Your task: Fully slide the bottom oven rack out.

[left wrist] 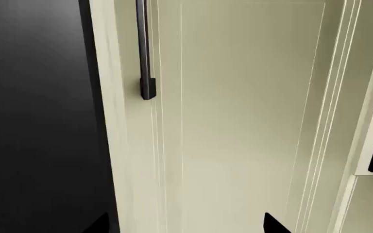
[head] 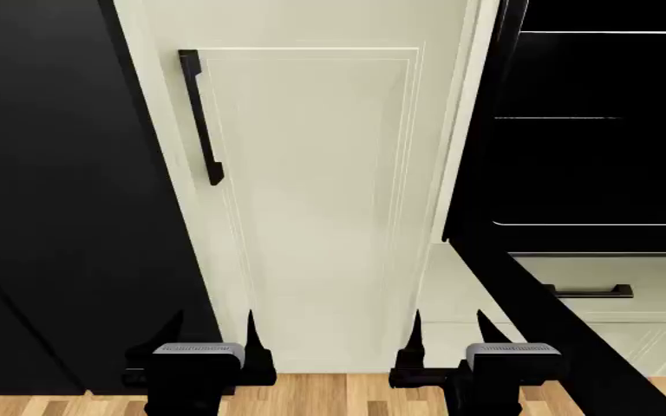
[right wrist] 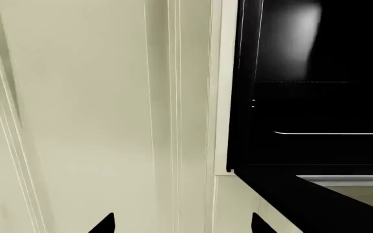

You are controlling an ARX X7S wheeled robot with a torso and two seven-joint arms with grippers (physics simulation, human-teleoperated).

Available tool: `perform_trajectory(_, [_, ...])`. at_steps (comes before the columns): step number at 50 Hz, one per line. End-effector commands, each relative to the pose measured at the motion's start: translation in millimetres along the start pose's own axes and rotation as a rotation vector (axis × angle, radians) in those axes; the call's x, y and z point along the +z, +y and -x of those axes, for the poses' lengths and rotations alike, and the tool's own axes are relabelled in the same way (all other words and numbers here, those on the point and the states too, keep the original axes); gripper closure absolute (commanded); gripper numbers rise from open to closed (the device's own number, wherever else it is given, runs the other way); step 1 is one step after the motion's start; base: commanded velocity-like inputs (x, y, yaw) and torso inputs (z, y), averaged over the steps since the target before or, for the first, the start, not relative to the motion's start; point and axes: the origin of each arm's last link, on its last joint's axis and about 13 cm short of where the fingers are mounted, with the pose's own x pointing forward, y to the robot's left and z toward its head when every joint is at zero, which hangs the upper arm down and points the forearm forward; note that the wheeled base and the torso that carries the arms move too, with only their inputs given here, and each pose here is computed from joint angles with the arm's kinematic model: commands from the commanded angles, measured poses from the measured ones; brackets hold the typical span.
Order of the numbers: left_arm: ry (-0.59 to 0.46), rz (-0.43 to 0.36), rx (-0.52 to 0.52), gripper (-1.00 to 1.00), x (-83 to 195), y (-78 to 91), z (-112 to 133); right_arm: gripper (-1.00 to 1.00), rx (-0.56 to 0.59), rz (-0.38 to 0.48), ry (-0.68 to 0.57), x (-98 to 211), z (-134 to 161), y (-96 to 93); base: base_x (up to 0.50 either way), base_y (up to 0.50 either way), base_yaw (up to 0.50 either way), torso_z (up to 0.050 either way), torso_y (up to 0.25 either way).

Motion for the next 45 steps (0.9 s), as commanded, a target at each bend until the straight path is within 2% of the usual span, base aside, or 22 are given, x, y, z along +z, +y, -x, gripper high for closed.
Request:
perform_trajectory(1, [-0.003, -0.009, -0.001, -1.00, 0.3, -0.4, 0.5, -1.00, 0.002, 0.002, 0.000, -0.4, 0.0, 0.5, 0.00, 0.00, 0.00, 0.000, 0.000])
perform_trajectory(9, [-0.006, -0.037, 0.010, -1.00, -0.2, -1.3, 0.7, -1.00, 0.004, 0.005, -0.001, -0.5, 0.2, 0.5, 0.00, 0.00, 0.00, 0.000, 0.000])
perform_trajectory(16, [-0.019, -0.035, 0.012, -1.00, 7.1, -1.2, 5.3, -1.00, 0.004, 0.006, -0.009, 4.7, 1.9, 0.9, 0.00, 0.00, 0.00, 0.049, 0.000])
perform_trajectory(19, [-0.014, -0.030, 0.021, -1.00, 17.2, -1.1, 9.2, -1.00, -0.007, 0.000, -0.010, 17.1, 4.6, 1.7, 0.00, 0.00, 0.00, 0.050, 0.000])
perform_trajectory(25, [0.013, -0.010, 0.050, -1.00, 61.3, 3.0, 16.2, -1.00, 0.016, 0.010, -0.049, 52.2, 11.1, 4.7, 0.00, 0.00, 0.00, 0.050, 0.000])
perform_trajectory(30, [-0.004, -0.011, 0.030, -1.00, 108.4, 5.4, 22.4, -1.00, 0.071, -0.060, -0.101, 96.8, 18.8, 5.5, 0.00, 0.00, 0.00, 0.050, 0.000])
perform_trajectory(39, [-0.001, -0.011, -0.015, -1.00, 161.6, 13.4, 34.2, -1.00, 0.088, -0.030, -0.135, 150.5, 35.5, -5.0, 0.00, 0.00, 0.00, 0.050, 0.000])
perform_trajectory(40, [-0.008, -0.021, -0.002, -1.00, 167.2, 16.7, 33.9, -1.00, 0.090, -0.024, -0.140, 154.8, 38.0, -6.4, 0.00, 0.00, 0.00, 0.050, 0.000])
perform_trajectory(42, [-0.036, -0.056, 0.140, -1.00, 184.0, 29.6, 34.5, -1.00, 0.098, -0.022, -0.148, 162.4, 41.8, -8.8, 0.00, 0.00, 0.00, 0.050, 0.000])
perform_trajectory(45, [-0.050, -0.051, 0.179, -1.00, 206.0, 36.0, 36.4, -1.00, 0.104, -0.012, -0.171, 176.1, 48.0, -12.3, 0.00, 0.00, 0.00, 0.050, 0.000])
